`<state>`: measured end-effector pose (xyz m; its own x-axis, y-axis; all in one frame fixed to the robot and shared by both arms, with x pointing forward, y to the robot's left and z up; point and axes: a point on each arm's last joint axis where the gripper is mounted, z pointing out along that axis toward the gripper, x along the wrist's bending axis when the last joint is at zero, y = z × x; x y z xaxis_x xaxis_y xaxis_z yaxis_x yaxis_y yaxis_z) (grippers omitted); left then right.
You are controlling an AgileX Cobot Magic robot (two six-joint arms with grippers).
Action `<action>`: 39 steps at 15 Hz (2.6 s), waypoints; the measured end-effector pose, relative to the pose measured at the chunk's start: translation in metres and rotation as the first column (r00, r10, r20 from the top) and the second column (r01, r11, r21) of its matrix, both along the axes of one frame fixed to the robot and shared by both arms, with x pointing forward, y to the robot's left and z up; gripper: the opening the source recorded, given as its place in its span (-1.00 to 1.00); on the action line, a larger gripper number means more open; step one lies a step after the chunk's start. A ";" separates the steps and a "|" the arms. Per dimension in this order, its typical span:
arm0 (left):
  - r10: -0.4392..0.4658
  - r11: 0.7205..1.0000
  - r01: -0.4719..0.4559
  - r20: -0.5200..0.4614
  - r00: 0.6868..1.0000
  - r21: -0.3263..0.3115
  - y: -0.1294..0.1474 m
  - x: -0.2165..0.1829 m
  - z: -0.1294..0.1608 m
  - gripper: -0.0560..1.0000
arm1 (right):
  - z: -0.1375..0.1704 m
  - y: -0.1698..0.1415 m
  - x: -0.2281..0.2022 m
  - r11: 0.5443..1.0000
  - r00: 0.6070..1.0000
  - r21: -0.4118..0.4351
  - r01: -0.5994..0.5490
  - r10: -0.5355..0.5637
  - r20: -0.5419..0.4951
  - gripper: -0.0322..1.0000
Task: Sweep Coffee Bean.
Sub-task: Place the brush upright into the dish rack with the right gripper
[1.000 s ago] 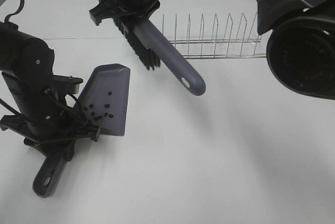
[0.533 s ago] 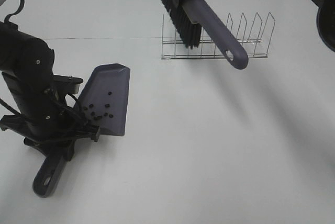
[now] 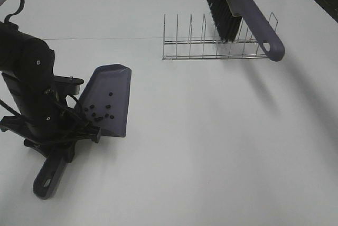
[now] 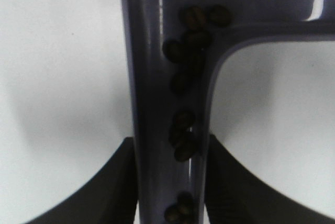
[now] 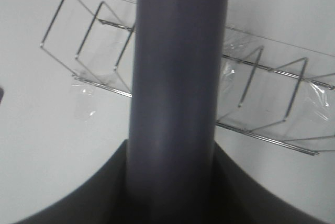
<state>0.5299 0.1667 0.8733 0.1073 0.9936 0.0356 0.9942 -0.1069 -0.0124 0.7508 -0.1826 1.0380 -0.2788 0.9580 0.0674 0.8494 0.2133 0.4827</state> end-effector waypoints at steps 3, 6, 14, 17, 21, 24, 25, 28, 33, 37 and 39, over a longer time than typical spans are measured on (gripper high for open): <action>0.000 1.000 0.000 0.000 1.000 0.000 0.000 0.000 0.000 -0.24 | -0.006 -0.047 0.007 0.995 0.996 -0.033 0.091 -0.092 -0.017 -0.35; 0.000 1.000 0.000 0.000 1.000 0.000 0.000 0.000 0.000 -0.24 | -0.025 -0.055 -0.010 0.992 0.985 -0.086 0.094 -0.105 -0.136 -0.35; 0.000 1.000 0.000 0.002 1.000 -0.001 0.000 0.000 0.000 -0.24 | -0.060 -0.063 -0.058 0.984 0.927 -0.158 0.083 -0.135 -0.350 -0.35; -0.005 1.000 0.005 0.008 1.000 -0.004 0.000 0.001 0.000 -0.24 | -0.063 -0.063 -0.059 0.983 0.923 -0.159 0.095 -0.147 -0.356 -0.35; -0.005 1.000 0.005 0.011 1.000 -0.005 0.000 0.001 0.000 -0.24 | -0.080 -0.063 -0.053 0.983 0.919 -0.159 0.096 -0.149 -0.366 -0.35; -0.005 1.000 0.005 0.010 1.000 -0.004 0.000 0.001 0.000 -0.24 | -0.100 -0.060 -0.048 0.984 0.913 -0.135 0.114 -0.158 -0.377 -0.35; -0.005 1.000 0.005 0.011 1.000 -0.005 0.000 0.001 0.000 -0.24 | -0.100 -0.059 -0.046 0.985 0.919 -0.124 0.122 -0.159 -0.361 -0.35; -0.007 1.000 0.007 0.011 1.000 -0.005 0.000 0.001 0.000 -0.24 | -0.099 -0.058 -0.042 0.985 0.934 -0.110 0.131 -0.160 -0.319 -0.35; -0.010 1.000 0.010 0.012 1.000 -0.006 -0.001 0.001 0.000 -0.24 | -0.104 -0.055 -0.023 0.985 0.947 -0.101 0.136 -0.160 -0.278 -0.35; -0.015 1.000 0.015 0.015 1.000 -0.007 -0.001 0.001 0.000 -0.24 | -0.111 -0.053 -0.002 0.986 0.951 -0.098 0.138 -0.160 -0.266 -0.35; -0.020 1.000 0.020 0.016 1.000 -0.008 -0.001 0.001 0.000 -0.24 | -0.113 -0.052 0.003 0.986 0.952 -0.096 0.140 -0.160 -0.260 -0.35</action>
<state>0.5314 0.1660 0.8732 0.1269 0.9915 0.0298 0.9919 -0.1271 0.0040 0.7535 -0.2346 0.9248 -0.1135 0.9925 0.0456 0.9696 0.1007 0.2230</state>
